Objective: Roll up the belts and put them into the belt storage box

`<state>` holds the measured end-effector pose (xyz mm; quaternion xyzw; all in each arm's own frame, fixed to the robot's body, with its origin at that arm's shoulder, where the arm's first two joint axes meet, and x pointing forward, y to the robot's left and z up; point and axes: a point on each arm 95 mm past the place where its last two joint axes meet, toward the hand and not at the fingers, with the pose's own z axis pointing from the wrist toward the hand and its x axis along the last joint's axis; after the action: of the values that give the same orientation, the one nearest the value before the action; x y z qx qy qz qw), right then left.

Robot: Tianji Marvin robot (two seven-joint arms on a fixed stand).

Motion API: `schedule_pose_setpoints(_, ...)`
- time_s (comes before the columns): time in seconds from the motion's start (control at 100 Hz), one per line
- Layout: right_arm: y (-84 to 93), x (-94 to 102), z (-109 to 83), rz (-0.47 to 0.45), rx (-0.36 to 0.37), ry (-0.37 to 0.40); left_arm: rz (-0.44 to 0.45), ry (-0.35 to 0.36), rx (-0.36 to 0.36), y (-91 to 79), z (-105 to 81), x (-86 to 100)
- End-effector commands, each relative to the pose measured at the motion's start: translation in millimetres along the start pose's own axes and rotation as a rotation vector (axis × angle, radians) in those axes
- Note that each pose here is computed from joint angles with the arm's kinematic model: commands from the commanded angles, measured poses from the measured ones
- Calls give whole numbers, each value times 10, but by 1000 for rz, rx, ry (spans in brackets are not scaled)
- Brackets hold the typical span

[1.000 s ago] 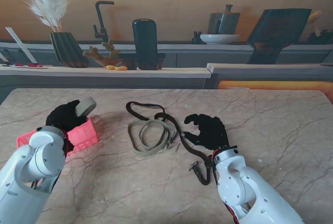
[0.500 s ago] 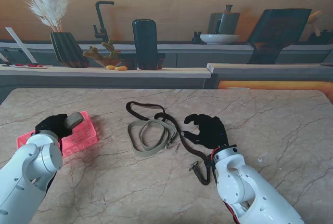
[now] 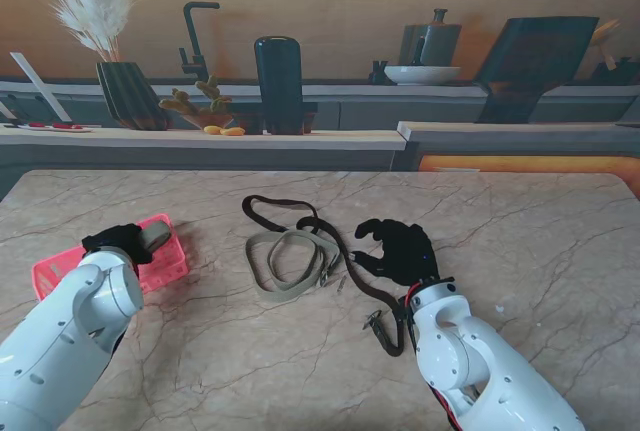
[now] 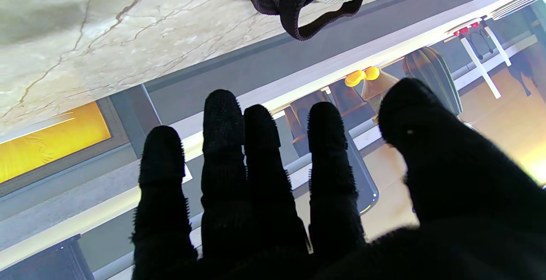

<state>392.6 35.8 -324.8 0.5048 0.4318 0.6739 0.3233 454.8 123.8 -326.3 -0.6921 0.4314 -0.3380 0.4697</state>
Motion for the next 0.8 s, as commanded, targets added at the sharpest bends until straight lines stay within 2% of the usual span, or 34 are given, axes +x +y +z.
schedule_pose_setpoints(0.0, -12, 23, -2, 6, 2, 0, -16, -11, -17, 54, 18, 33)
schedule_pose_setpoints(0.29, -18, 11, 5, 7, 6, -5, -33, -64, -51, 182, 116, 90)
schedule_pose_setpoints(0.54, -24, 6, 15, 10, 8, -8, -29, -84, -85, 224, 86, 38)
schedule_pose_setpoints(0.7, -26, 3, 13, 10, 7, -8, -36, -107, -140, 209, 54, -1)
schedule_pose_setpoints(0.79, -25, -1, 13, 8, 3, -8, -78, -120, -177, 203, 46, -8)
